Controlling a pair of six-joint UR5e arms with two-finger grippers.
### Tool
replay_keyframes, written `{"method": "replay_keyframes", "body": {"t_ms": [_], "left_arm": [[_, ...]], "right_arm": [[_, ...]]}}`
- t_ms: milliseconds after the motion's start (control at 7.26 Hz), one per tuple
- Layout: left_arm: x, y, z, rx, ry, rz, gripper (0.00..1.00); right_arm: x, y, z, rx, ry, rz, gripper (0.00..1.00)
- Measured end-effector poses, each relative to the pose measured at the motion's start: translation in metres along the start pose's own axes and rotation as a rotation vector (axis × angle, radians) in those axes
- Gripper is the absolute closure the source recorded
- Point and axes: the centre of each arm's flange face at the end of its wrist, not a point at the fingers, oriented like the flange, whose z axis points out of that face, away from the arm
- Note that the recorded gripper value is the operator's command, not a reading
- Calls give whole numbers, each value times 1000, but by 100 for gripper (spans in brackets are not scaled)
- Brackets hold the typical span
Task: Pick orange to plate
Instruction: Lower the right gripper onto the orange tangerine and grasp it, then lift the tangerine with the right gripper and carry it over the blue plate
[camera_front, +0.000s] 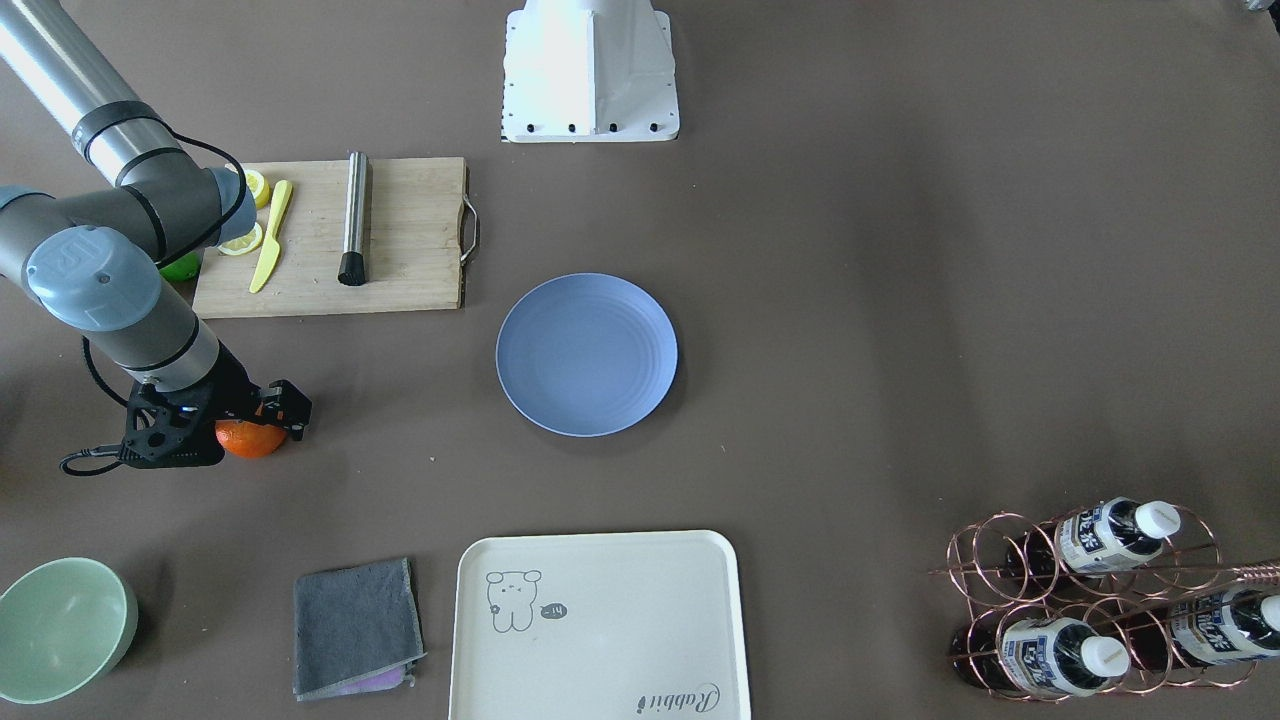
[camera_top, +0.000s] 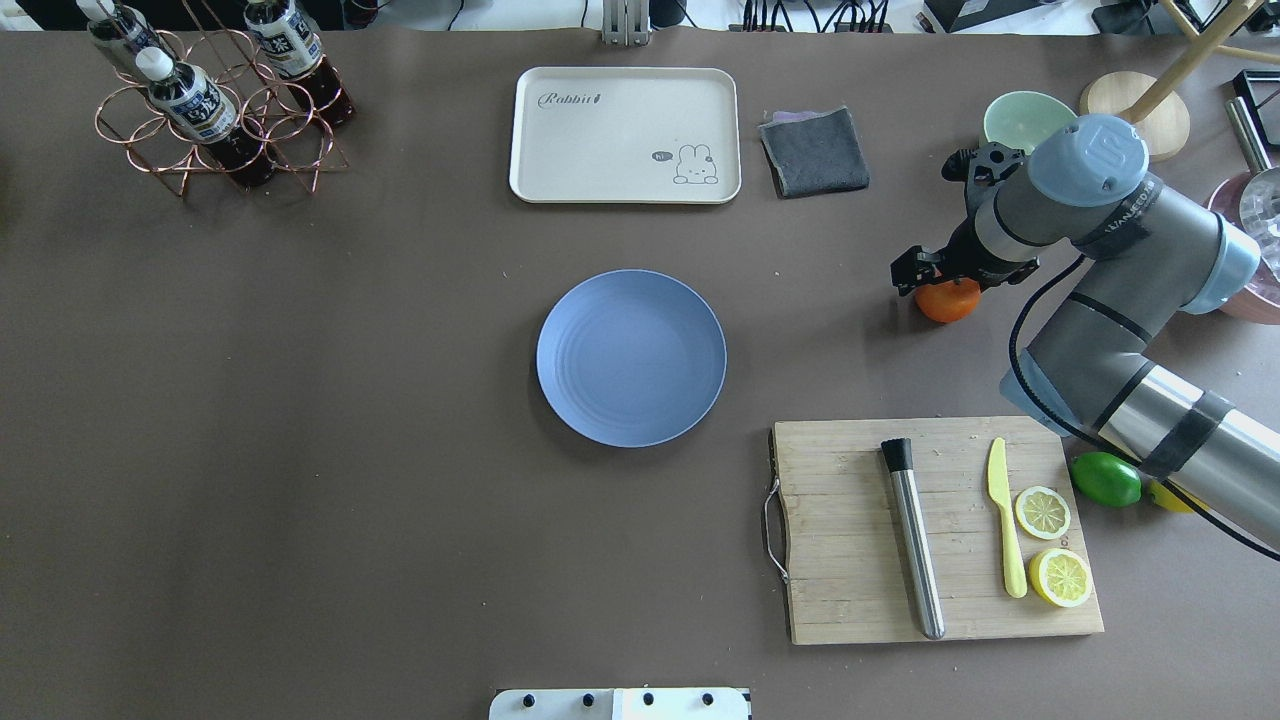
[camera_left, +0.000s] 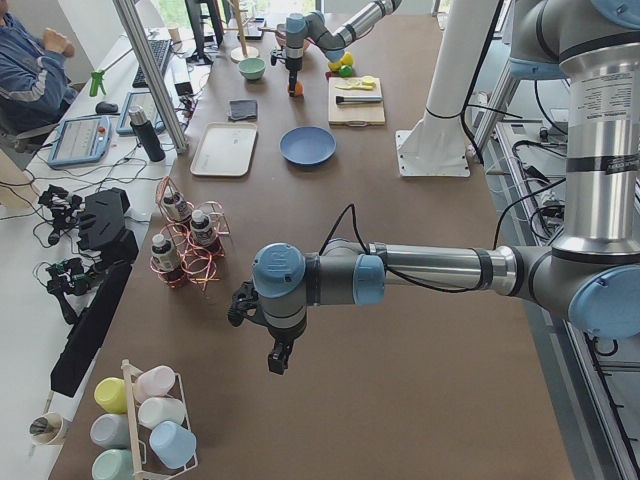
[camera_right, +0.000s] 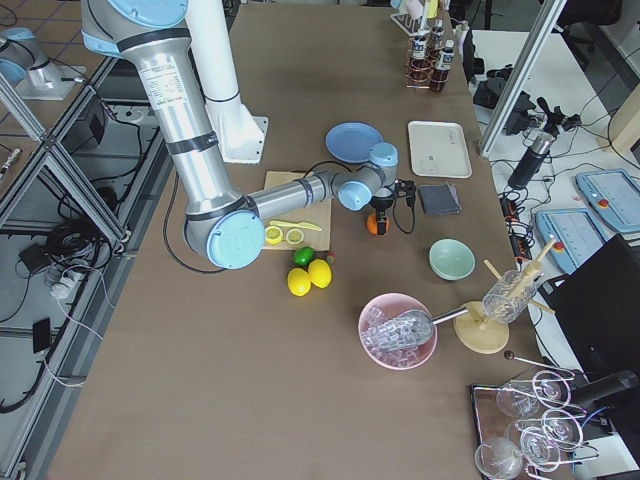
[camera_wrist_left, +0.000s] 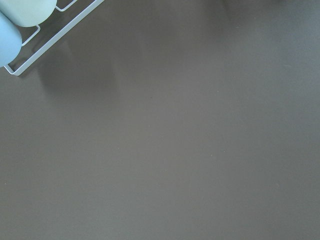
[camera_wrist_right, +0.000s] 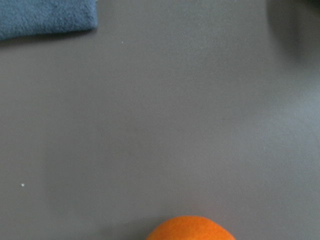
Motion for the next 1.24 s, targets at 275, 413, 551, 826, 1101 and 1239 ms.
{"method": "replay_keyframes", "body": {"t_ms": [275, 413, 551, 826, 1101, 1239], "left_arm": [[0, 2, 2, -2, 1, 0, 2], [0, 4, 3, -4, 1, -1, 2], [0, 5, 3, -5, 2, -2, 2], [-1, 7, 4, -6, 2, -3, 2], [-1, 7, 4, -7, 2, -4, 2], [0, 7, 4, -6, 3, -3, 2]], "right_arm": [[-3, 2, 1, 3, 1, -6, 89], [-4, 2, -2, 10, -1, -10, 100], [-9, 2, -6, 16, -8, -15, 100], [-40, -1, -26, 32, -39, 3, 100], [-143, -4, -49, 24, -41, 129, 100], [-208, 5, -59, 31, -29, 217, 100]]}}
